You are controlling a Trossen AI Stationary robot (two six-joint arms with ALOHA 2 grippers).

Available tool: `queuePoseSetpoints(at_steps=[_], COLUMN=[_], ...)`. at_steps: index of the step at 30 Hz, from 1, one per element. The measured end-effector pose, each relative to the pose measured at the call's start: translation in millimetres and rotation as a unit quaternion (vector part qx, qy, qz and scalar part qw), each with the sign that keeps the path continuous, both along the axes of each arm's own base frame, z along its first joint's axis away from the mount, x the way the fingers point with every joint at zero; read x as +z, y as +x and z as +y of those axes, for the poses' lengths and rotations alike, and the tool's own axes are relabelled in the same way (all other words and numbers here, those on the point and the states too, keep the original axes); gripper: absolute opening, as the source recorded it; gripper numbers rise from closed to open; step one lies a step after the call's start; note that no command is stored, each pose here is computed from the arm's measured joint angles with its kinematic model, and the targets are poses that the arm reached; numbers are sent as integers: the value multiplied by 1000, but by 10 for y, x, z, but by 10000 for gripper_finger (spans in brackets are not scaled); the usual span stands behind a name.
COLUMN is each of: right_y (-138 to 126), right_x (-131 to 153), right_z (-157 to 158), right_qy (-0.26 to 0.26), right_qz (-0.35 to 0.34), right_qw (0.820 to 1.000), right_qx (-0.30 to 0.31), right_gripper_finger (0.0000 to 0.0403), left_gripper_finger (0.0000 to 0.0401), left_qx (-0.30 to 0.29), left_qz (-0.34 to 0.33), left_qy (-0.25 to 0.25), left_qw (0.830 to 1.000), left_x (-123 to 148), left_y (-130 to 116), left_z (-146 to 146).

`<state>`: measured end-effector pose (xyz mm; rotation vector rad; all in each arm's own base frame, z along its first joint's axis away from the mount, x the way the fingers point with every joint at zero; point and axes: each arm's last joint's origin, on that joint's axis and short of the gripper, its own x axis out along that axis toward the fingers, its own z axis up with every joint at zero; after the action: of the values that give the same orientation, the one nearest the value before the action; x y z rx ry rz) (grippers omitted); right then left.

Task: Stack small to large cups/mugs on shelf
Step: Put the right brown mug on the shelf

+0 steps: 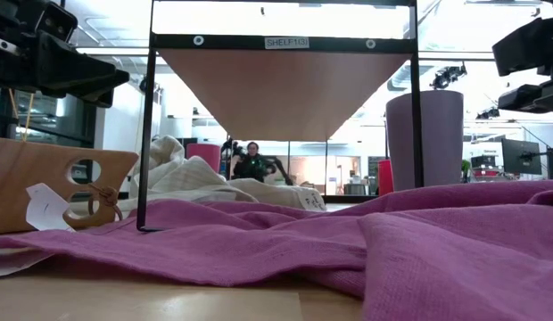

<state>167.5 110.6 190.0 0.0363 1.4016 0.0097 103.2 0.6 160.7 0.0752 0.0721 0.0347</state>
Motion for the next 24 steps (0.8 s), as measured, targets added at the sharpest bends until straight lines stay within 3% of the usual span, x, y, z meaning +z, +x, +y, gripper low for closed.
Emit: queuePoseSetpoints(at_steps=[11,24], right_y=[102,109], right_x=[252,752], right_z=[74,64], right_qy=[24,56], right_qz=[-36,-111], right_qw=[999,992], right_qx=[3,-19], right_gripper_finger=[1,0], left_gripper_finger=[111,111], left_qx=[0,0], left_qz=[0,0], left_qy=[0,0], left_qw=[1000,1000], left_x=[0,0], left_y=[0,0], left_z=[0,0])
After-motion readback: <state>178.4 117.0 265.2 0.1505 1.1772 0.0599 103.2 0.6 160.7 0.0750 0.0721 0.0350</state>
